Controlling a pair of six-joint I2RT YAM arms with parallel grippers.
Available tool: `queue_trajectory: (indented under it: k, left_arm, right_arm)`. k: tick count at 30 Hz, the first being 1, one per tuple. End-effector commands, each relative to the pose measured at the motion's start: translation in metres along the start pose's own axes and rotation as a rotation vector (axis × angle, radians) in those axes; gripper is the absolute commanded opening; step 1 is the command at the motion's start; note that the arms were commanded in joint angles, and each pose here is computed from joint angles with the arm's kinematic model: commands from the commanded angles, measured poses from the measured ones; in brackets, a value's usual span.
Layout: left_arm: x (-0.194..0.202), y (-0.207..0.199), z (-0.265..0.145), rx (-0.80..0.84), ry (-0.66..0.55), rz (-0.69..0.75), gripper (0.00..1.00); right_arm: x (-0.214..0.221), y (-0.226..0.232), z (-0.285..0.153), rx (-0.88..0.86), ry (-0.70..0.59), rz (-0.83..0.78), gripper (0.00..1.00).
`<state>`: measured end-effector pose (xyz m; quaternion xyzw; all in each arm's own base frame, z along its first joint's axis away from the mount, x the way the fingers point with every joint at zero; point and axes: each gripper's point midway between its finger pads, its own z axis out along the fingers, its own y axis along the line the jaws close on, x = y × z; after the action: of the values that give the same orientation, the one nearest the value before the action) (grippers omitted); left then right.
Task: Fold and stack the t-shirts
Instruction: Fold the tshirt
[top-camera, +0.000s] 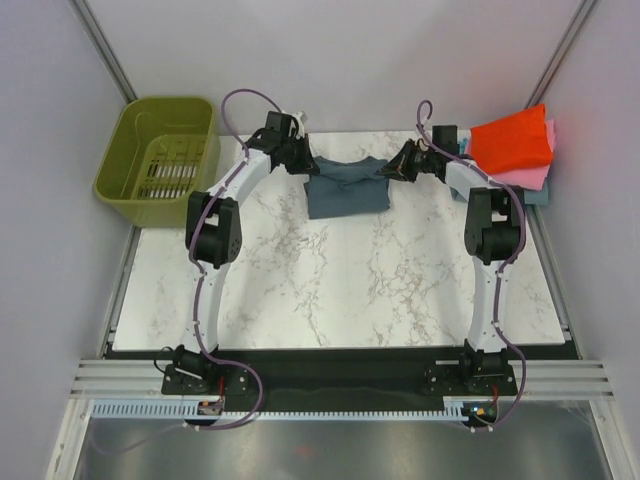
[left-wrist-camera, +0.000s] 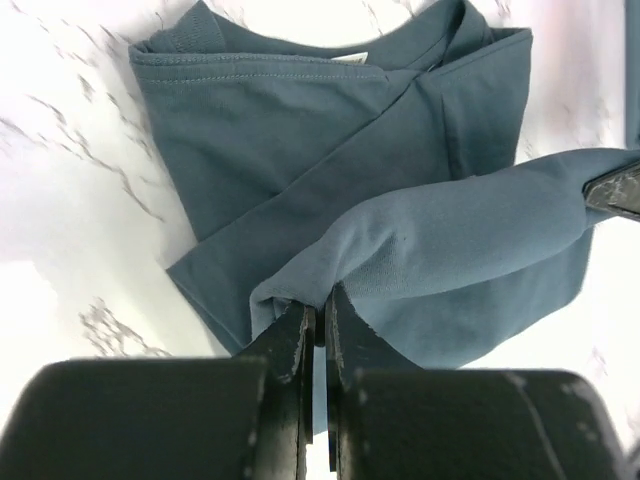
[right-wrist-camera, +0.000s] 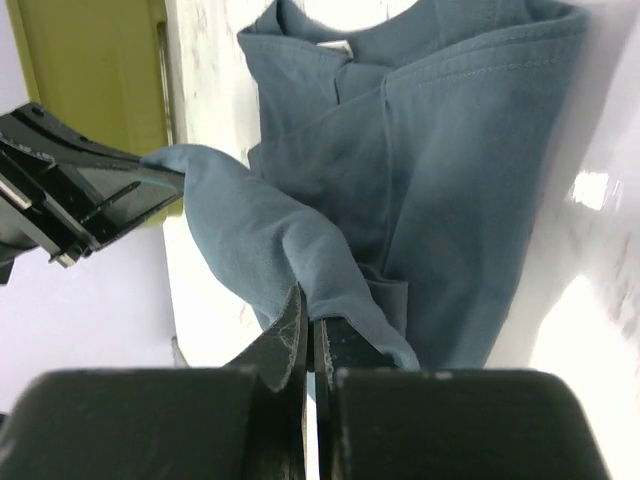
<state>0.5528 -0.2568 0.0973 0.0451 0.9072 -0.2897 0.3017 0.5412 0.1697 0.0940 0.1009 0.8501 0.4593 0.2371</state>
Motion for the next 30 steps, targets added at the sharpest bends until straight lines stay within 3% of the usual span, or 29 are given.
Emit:
queue_trajectory:
  k: [1,5,6,8,9,10,11,12,13,15,18,21,30]
  left_arm:
    - [-0.05,0.006,-0.004,-0.069,-0.167,0.114,0.02]
    - [-0.063,0.019,-0.005,-0.149,-0.217,0.121,0.02]
    - [-0.068,0.023,-0.006,-0.172,-0.235,0.136,0.07]
    - [-0.081,0.027,-0.008,-0.219,-0.279,0.166,0.16]
    - [-0.086,0.03,-0.011,-0.243,-0.295,0.197,0.26]
    - [-0.097,0.031,-0.017,-0.279,-0.33,0.21,0.4]
    - [-0.104,0.029,-0.022,-0.287,-0.348,0.237,0.69]
    - [-0.107,0.023,-0.025,-0.283,-0.358,0.256,0.8]
    - [-0.116,0.024,-0.033,-0.327,-0.389,0.264,0.9]
    - [-0.126,0.008,-0.048,-0.325,-0.422,0.291,0.99]
    - [-0.129,-0.015,-0.065,-0.287,-0.432,0.319,0.99]
    - [-0.11,-0.037,-0.068,-0.206,-0.369,0.342,0.99]
    - [-0.019,-0.066,-0.051,0.095,-0.072,0.265,0.93]
  right_arm:
    - [-0.048,0.02,0.005,-0.04,-0.115,-0.106,0.0]
    - [-0.063,0.019,0.012,-0.038,-0.145,-0.125,0.0]
    - [-0.065,0.019,0.013,-0.038,-0.152,-0.128,0.06]
    - [-0.071,0.015,0.018,-0.025,-0.169,-0.138,0.28]
    - [-0.076,0.014,0.019,-0.015,-0.185,-0.151,0.44]
    - [-0.083,0.019,0.018,-0.024,-0.201,-0.197,0.54]
    - [-0.087,0.024,0.017,-0.031,-0.21,-0.231,0.63]
    - [-0.091,0.03,0.016,-0.034,-0.22,-0.257,0.73]
    - [-0.098,0.042,0.01,-0.044,-0.242,-0.29,0.75]
    - [-0.1,0.052,0.004,-0.049,-0.251,-0.315,0.77]
    - [-0.093,0.065,-0.006,-0.075,-0.233,-0.31,0.78]
    - [-0.076,0.07,-0.008,-0.094,-0.192,-0.285,0.78]
    - [-0.018,0.052,0.027,-0.155,-0.031,-0.145,0.77]
